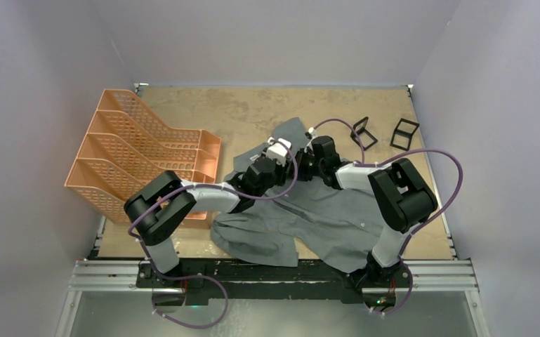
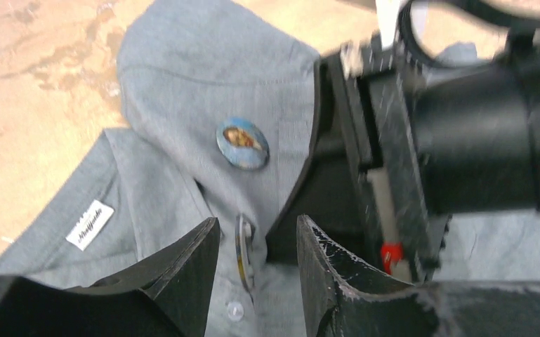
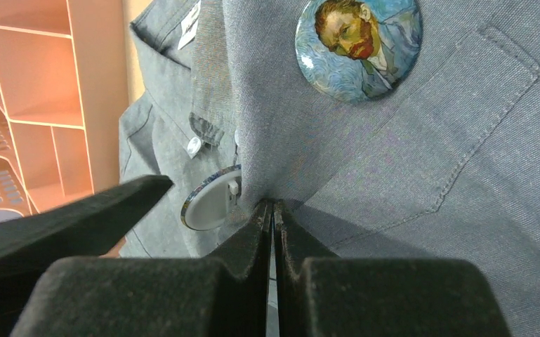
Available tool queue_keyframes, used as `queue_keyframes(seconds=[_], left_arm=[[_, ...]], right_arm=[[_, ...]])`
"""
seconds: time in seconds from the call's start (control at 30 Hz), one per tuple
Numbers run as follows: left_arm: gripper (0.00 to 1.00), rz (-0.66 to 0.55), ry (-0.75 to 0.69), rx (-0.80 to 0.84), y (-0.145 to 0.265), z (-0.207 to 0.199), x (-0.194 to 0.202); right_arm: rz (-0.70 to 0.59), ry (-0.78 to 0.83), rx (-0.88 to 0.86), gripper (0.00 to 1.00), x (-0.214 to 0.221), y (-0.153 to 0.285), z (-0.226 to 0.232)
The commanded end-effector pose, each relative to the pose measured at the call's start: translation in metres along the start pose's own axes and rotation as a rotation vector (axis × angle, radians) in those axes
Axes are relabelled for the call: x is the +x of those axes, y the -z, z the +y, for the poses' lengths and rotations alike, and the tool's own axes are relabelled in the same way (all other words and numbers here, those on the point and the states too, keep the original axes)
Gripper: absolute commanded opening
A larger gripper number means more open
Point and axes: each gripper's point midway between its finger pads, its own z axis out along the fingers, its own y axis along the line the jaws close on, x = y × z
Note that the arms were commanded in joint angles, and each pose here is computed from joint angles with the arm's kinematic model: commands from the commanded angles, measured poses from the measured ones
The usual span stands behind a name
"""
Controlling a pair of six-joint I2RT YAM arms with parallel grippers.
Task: Remove the brooch from the garment
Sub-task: Remove the brooch from the clothes.
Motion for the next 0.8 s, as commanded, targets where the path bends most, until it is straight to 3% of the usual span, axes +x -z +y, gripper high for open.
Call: queue_keyframes(seconds=[0.0, 0.33, 0.5, 0.63, 0.77], left_arm=[[0.43, 0.081, -0.013, -0.081, -0.010, 0.007, -0.013], [0.34, 0.254, 0.008, -0.117, -0.020, 0.018, 0.006], [0.27, 0.273, 0.023, -0.084, -0.022, 0.017, 0.008], [0.18, 0.274, 0.023, -0.074, -0.023, 0.017, 0.007], [0.02, 0.265, 0.026, -0.062, -0.022, 0.016, 0.006]], right_arm=[[-0.023, 0.038, 0.011, 0.06, -0.010, -0.003, 0.005], [-0.018, 0.043, 0.016, 0.06, -0.009, -0.005, 0.005], [-0.012, 0.045, 0.015, 0.06, -0.008, -0.006, 0.006], [-0.011, 0.046, 0.016, 0.06, -0.007, -0.006, 0.006], [-0.010, 0.044, 0.020, 0.06, -0.007, -0.007, 0.005]])
